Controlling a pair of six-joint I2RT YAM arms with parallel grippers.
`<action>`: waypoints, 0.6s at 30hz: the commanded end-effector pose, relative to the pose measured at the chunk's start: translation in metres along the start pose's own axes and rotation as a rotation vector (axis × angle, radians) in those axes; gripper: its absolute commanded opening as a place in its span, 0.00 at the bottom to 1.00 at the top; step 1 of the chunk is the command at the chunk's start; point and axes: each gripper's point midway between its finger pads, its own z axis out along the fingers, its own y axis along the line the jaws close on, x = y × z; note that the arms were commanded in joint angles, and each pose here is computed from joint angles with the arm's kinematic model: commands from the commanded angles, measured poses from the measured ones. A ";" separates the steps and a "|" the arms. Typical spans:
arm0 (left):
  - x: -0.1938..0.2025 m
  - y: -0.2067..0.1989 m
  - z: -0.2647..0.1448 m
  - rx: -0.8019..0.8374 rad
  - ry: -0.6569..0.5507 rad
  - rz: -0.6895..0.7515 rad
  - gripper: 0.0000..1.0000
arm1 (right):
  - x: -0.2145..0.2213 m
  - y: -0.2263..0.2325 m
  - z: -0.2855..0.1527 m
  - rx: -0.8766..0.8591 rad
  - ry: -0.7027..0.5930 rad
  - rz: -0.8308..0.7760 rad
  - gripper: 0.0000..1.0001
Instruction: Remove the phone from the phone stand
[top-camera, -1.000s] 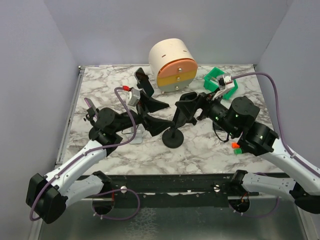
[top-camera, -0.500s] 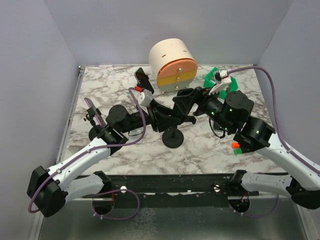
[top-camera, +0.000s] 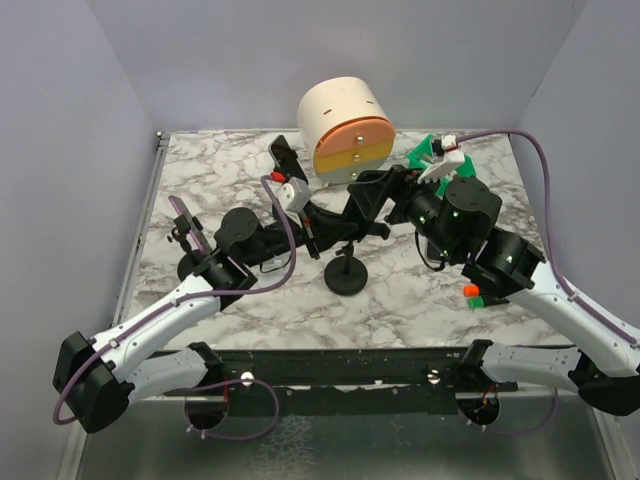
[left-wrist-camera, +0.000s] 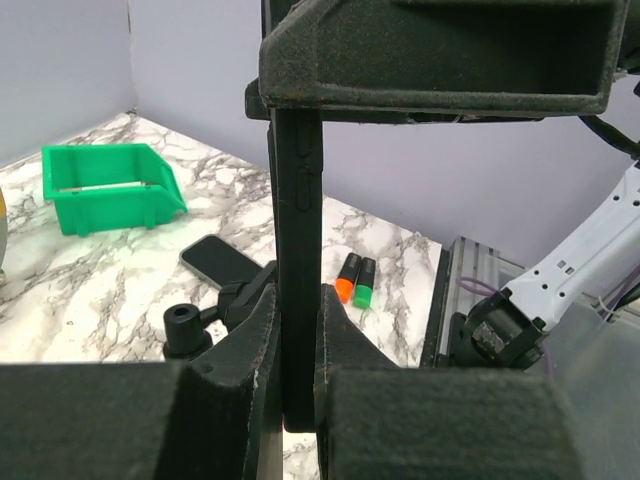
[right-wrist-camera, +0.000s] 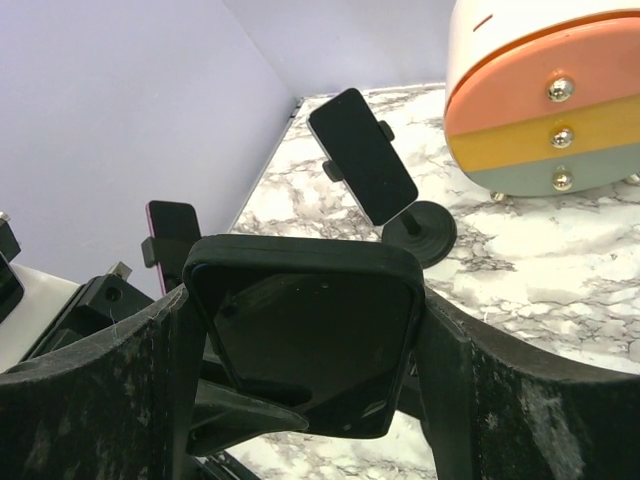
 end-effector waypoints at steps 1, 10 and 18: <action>-0.023 -0.004 -0.006 -0.026 -0.061 0.004 0.00 | -0.013 0.017 -0.011 -0.096 -0.039 0.010 0.26; -0.030 -0.012 -0.013 -0.018 -0.086 -0.010 0.00 | -0.003 0.015 -0.025 -0.144 -0.022 0.002 0.80; -0.046 -0.016 -0.011 -0.021 -0.123 -0.019 0.00 | 0.003 0.020 -0.028 -0.178 0.000 0.009 1.00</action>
